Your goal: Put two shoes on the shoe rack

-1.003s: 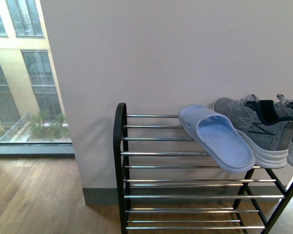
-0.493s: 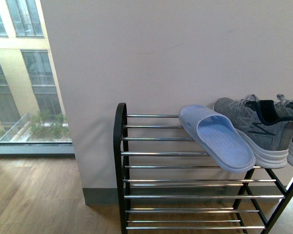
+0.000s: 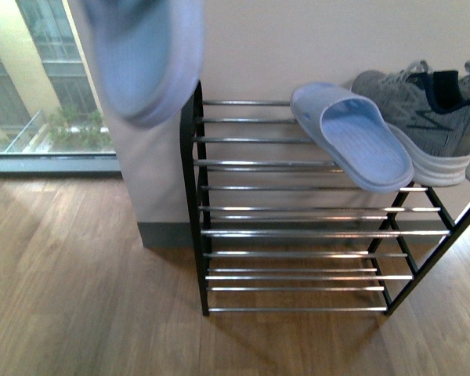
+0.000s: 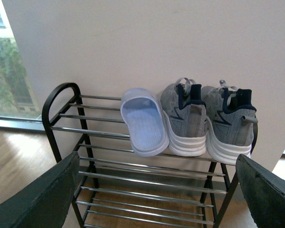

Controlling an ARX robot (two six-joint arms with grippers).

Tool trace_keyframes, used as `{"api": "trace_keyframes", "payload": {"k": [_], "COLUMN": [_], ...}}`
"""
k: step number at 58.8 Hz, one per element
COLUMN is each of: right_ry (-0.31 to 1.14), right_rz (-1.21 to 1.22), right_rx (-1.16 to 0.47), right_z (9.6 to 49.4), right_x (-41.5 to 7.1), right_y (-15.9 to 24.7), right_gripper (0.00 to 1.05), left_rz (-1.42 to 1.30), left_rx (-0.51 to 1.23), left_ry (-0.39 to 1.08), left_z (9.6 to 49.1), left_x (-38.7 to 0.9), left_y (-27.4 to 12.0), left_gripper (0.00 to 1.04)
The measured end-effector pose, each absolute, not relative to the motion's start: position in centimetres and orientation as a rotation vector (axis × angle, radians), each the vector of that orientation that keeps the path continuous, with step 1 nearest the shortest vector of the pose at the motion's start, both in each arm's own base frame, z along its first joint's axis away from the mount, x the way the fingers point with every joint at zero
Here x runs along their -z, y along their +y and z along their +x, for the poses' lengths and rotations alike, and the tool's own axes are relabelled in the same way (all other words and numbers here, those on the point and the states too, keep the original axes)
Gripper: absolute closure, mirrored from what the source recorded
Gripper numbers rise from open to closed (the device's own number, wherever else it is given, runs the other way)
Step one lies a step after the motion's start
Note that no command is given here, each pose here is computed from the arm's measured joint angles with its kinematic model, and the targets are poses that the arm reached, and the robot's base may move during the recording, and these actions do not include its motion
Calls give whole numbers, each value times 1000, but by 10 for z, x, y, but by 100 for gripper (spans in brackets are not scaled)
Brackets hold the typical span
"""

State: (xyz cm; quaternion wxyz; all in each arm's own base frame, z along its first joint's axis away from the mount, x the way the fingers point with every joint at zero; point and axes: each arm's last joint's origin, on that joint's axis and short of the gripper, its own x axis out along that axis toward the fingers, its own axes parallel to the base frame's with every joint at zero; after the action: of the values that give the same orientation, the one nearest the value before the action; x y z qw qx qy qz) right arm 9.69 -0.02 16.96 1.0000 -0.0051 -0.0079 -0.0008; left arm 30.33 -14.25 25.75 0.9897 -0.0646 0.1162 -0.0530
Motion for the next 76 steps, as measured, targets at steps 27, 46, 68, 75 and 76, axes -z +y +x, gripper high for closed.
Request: {"api": "trace_keyframes", "payload": {"k": [27,46,68,75,76], "right_ry": [-16,-16,-16,-16,-16], "right_rz": [-10,-10,-10,-10,-10], "right_rx": [2,2,2,2,2], "right_z": [97,97,97,97,97], "right_x": [-170,-170,-170,-170,-170], "right_y": [0,0,0,0,0], "right_gripper": [9,9,9,9,9], "left_rz": [-22,96,138,106,94], "left_rx": [69,15,85,118,129], "left_ry": [576,724,750,756,762], "left_z": [423,471,492,489,488], "left_x": [-219,-173,-144,-149,-151], "left_y": [-217,-238,-261,-262,-262], "left_gripper": [103,103,89,69,65]}}
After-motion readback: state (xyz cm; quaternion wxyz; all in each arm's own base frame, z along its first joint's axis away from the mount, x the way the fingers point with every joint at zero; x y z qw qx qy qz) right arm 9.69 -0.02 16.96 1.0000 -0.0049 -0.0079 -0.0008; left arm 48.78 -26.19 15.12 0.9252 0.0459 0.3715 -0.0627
